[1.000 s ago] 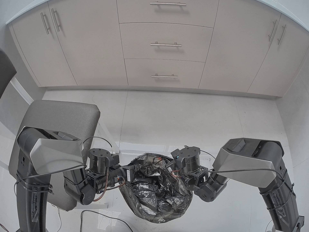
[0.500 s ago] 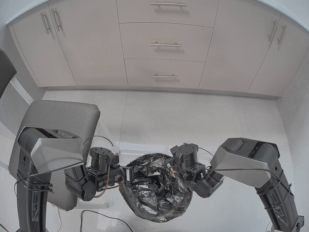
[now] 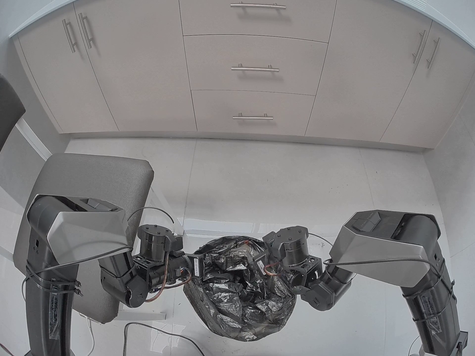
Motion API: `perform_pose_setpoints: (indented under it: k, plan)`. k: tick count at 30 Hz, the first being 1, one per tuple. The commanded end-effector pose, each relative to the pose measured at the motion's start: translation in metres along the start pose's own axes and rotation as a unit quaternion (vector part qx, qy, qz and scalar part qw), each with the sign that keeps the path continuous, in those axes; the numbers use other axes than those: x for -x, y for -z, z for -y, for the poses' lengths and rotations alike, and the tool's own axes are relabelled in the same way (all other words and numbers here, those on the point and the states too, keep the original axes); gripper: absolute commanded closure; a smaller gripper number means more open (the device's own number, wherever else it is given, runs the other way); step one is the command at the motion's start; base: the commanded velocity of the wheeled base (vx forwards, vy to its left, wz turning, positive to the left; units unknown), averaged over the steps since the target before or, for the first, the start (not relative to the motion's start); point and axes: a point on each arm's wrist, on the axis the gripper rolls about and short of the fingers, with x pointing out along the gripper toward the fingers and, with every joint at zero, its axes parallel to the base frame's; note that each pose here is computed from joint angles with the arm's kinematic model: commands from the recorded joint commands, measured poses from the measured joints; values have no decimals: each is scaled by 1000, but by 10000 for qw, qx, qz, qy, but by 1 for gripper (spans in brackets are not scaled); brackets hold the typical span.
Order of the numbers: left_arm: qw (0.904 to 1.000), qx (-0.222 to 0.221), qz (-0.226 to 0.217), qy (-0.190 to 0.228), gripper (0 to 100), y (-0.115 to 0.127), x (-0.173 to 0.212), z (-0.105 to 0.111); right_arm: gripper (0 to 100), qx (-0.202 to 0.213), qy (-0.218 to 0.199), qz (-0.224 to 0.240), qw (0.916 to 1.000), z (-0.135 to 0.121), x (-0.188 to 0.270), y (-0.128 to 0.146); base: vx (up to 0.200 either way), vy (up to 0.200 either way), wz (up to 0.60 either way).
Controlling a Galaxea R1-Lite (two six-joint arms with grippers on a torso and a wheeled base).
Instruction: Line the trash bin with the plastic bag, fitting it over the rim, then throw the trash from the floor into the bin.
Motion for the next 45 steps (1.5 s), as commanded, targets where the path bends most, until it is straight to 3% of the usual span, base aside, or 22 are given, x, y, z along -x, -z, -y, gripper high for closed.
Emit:
perform_pose_setpoints:
  k: [1,13,21,27,33,45]
  plan:
    - [10000,1,-3,4,100,0,1,0,0,140,-652,-199,9976,-3,34,-5,0,0,0]
    - [10000,-4,7,21,100,1,1,1,0,64,-665,-791,9946,2,0,30,0,0,0]
    - [10000,-8,-31,51,100,2,1,1,0,13,-619,-863,9943,5,-6,30,0,0,0]
    - [10000,-2,-48,56,100,2,-1,0,0,29,-229,-870,9959,5,-8,27,0,0,0]
    - [9991,12,-99,418,100,1,-2,0,0,89,313,-912,9953,6,-4,22,0,0,0]
    - [9934,206,-283,1090,100,-7,-1,-6,0,123,680,-929,9933,11,-1,16,0,0,0]
